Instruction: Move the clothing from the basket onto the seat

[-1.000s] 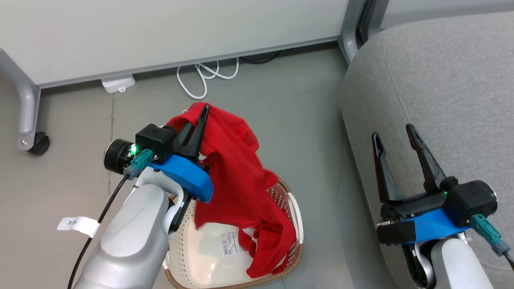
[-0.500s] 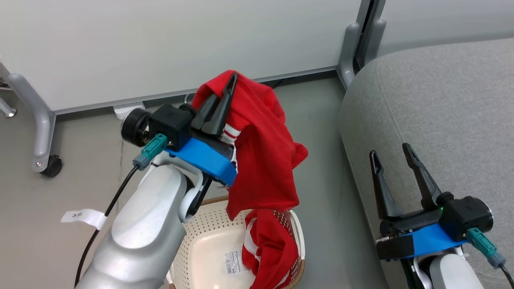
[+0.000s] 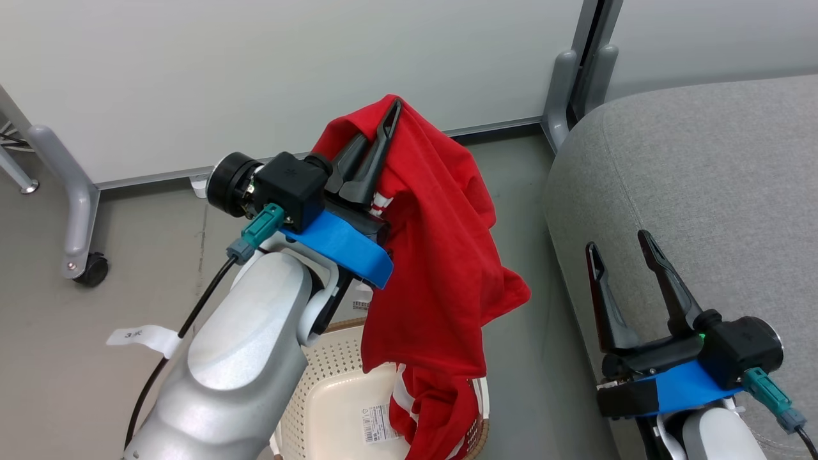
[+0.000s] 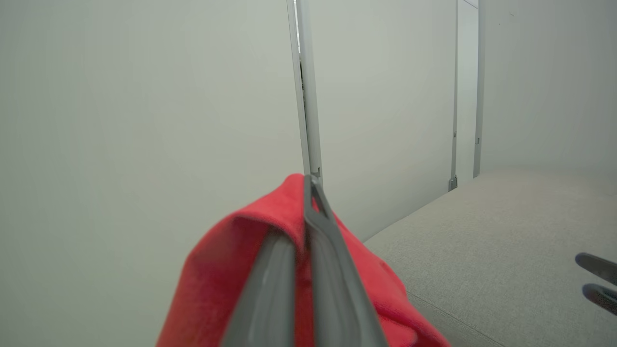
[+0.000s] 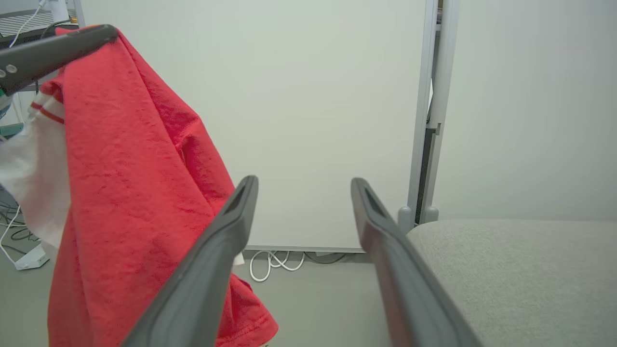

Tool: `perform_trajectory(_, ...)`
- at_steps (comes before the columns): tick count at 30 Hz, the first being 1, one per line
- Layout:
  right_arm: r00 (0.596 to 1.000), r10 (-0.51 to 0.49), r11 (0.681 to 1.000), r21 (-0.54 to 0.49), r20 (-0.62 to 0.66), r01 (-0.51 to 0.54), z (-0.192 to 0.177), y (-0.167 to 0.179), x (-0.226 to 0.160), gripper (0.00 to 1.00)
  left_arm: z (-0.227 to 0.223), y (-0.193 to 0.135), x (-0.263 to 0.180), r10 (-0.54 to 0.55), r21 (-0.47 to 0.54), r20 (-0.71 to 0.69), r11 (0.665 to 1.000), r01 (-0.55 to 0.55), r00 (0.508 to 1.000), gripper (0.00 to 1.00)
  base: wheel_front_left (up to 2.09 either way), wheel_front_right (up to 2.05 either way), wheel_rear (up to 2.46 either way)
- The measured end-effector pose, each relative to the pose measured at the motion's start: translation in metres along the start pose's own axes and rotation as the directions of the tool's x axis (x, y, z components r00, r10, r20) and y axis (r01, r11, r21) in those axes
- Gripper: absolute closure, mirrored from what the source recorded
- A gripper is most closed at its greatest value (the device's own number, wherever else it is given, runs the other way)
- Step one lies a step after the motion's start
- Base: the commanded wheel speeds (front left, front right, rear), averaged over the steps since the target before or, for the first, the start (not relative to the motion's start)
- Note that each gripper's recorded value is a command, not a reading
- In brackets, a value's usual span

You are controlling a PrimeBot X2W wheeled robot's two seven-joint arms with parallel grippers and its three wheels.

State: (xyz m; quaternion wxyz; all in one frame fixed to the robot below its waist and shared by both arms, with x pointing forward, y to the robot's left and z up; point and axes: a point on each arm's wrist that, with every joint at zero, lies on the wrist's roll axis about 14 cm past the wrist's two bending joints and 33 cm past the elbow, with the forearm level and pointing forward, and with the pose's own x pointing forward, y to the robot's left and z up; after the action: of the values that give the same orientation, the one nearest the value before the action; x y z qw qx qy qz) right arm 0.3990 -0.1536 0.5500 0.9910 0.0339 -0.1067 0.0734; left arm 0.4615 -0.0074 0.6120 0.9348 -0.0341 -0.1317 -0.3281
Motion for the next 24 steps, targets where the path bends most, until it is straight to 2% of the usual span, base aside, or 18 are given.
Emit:
perform_trajectory(6,0.997,0.056,0.998,-0.005,0.056,-0.056,0.016,0.017,0.011,0.0,-0.003,-0.001,0.0,-0.003,0.0,-0.009,1.0,0.003,1.0,1.0,0.0,0.0,0.0)
perform_trajectory(15,0.963,0.233,0.972,-0.026,0.139,-0.231,0.041,0.073,0.037,0.0,-0.004,0.0,0.003,-0.006,0.008,-0.011,1.0,0.006,1.0,1.0,0.0,0.0,0.0)
perform_trajectory(24,0.924,0.372,0.927,-0.07,0.085,-0.367,0.023,0.116,0.054,0.0,-0.01,-0.005,0.003,-0.02,0.012,-0.027,1.0,0.02,0.999,1.0,0.0,0.0,0.0)
